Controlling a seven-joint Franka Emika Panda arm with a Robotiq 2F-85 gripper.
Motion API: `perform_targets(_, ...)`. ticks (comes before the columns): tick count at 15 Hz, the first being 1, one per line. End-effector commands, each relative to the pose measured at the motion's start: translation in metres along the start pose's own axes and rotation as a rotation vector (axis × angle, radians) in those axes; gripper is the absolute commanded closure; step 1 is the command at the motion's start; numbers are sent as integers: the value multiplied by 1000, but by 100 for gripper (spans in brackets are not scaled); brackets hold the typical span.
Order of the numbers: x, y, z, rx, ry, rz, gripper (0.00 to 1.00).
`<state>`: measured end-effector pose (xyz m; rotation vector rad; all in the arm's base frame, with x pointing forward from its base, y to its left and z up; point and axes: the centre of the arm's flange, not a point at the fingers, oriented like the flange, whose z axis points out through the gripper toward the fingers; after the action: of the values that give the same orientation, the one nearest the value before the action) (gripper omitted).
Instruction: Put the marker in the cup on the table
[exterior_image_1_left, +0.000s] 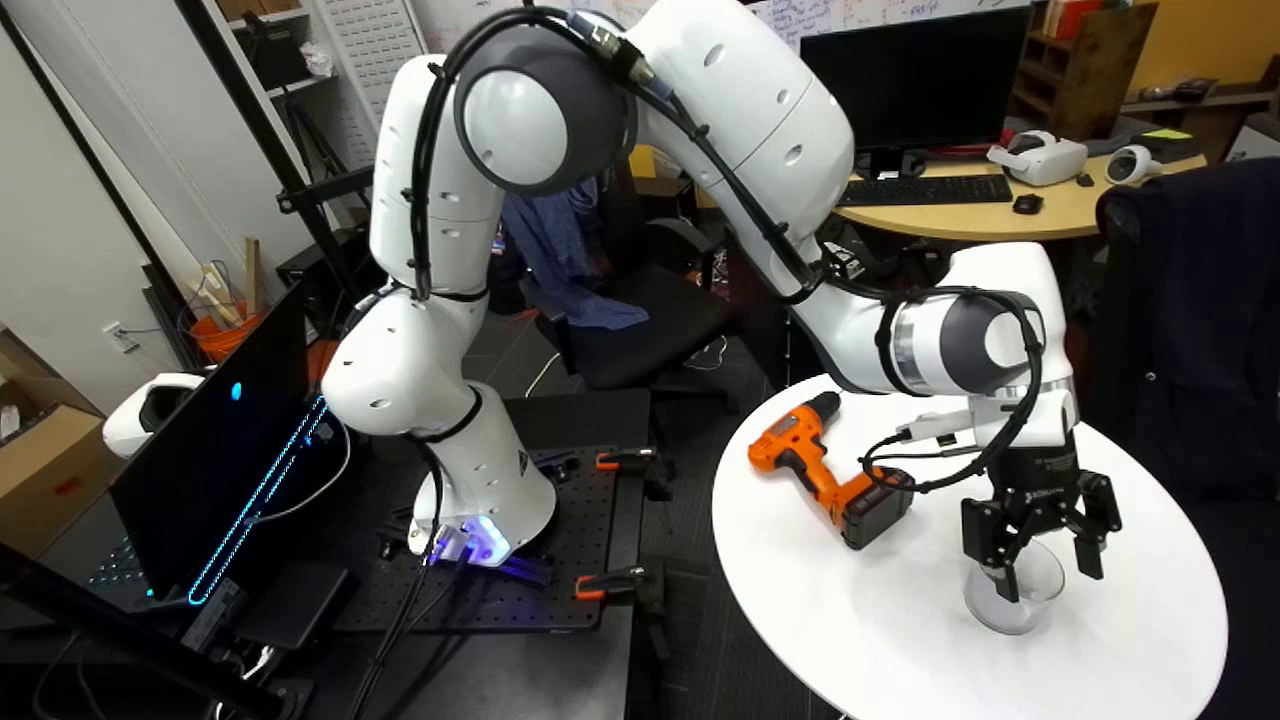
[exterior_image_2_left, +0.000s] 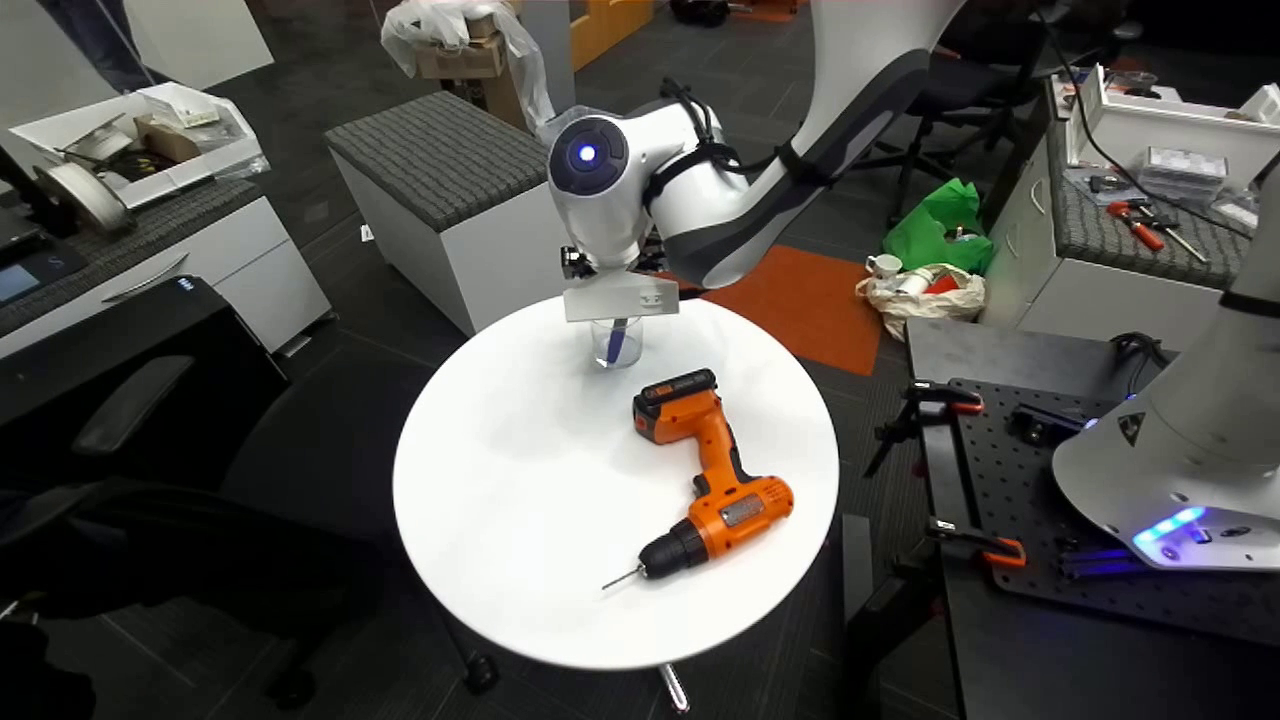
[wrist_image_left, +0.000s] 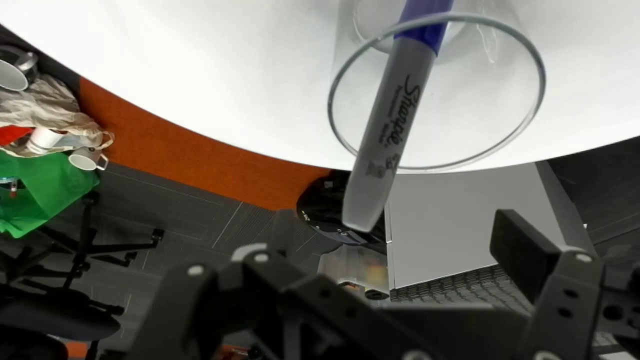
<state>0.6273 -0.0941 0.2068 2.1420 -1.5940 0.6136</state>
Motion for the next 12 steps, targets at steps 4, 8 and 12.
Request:
perform_targets(4, 4, -16, 8, -44, -4, -25, 0)
perform_targets(8, 4, -19, 11, -53, -8, -33, 26)
perform_targets(12, 4, -21, 13, -59, -11, -31, 54)
